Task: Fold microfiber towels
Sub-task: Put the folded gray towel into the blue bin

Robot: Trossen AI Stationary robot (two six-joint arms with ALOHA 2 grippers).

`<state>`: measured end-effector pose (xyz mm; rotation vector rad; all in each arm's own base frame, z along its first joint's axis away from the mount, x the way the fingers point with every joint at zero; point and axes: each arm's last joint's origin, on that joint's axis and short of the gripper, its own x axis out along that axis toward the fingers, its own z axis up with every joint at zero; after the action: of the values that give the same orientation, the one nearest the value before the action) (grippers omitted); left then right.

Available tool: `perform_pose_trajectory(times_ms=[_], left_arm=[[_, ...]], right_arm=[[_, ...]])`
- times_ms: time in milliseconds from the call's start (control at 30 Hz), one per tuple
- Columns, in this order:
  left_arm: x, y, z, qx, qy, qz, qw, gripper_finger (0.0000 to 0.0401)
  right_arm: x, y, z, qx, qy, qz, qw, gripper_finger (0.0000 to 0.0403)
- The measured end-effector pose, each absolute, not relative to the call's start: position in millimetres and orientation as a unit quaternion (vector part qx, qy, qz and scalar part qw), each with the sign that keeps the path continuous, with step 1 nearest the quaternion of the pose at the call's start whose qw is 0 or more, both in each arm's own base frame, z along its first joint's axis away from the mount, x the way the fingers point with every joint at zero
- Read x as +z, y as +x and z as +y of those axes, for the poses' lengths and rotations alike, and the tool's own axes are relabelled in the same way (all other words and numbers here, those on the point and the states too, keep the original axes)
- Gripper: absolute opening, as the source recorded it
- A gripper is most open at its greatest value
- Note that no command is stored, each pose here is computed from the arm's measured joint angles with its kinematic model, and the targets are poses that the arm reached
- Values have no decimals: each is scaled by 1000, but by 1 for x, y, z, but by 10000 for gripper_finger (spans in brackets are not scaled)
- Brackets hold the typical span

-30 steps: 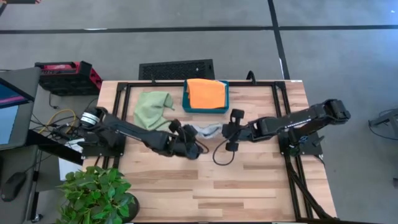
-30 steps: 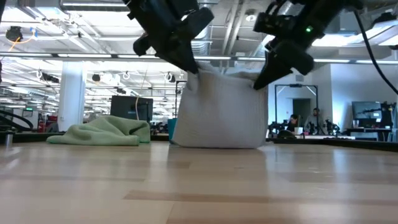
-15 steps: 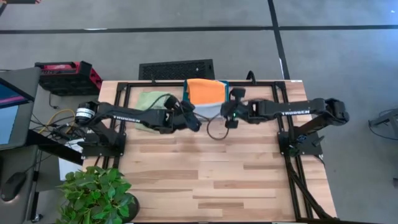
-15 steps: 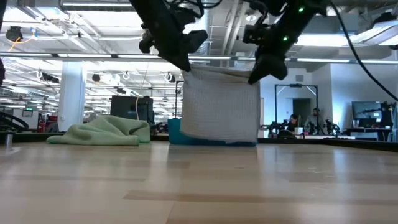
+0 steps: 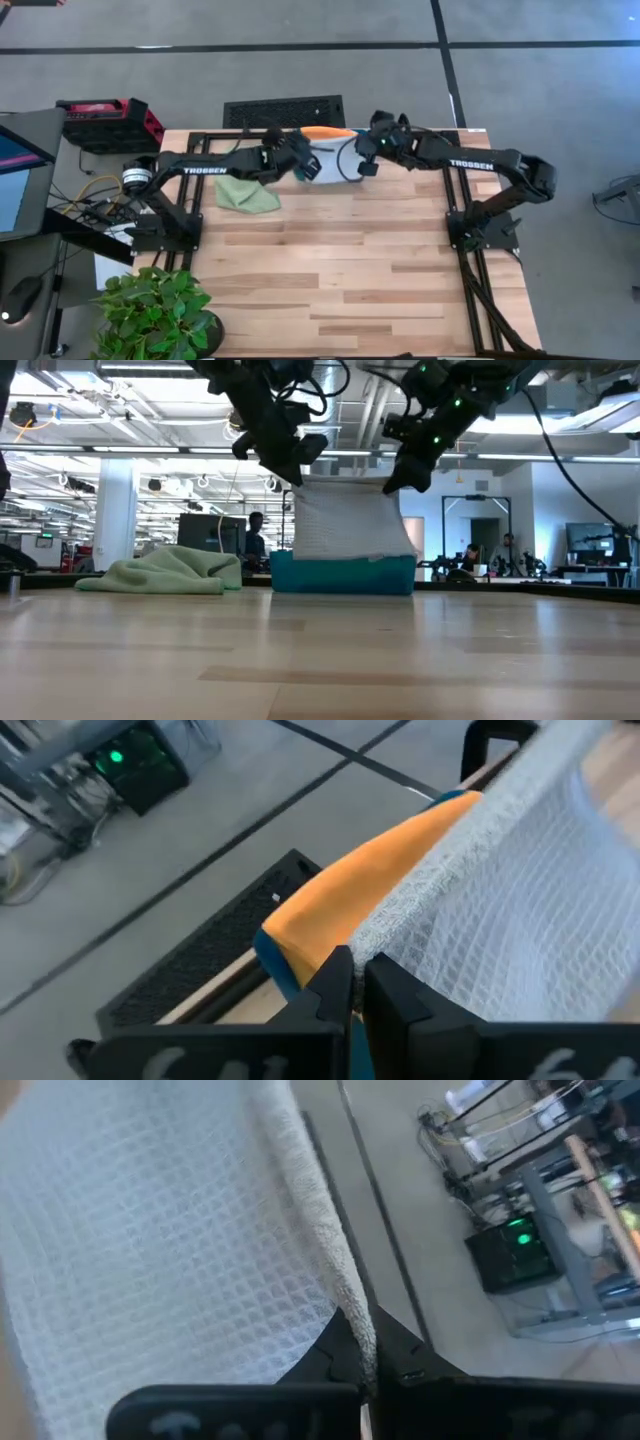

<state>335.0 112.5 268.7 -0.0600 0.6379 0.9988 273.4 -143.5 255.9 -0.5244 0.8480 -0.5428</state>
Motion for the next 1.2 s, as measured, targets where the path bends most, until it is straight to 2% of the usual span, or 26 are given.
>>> perform_pose_trajectory(times_ms=[300,533,933,1200], left_arm=[[268,324,146,476,-57,302,824,0],[264,318,160,464,-78,310,826,0],[265,316,168,417,-28,339,843,0],[265,315,171,403,-34,336,850,0]], right_arm=[[234,285,-166,-258,-278,413,828,12],[234,285,-168,-262,-279,411,827,13],[233,284,-169,-265,-278,416,824,17],[232,283,-169,-264,-277,420,823,23]])
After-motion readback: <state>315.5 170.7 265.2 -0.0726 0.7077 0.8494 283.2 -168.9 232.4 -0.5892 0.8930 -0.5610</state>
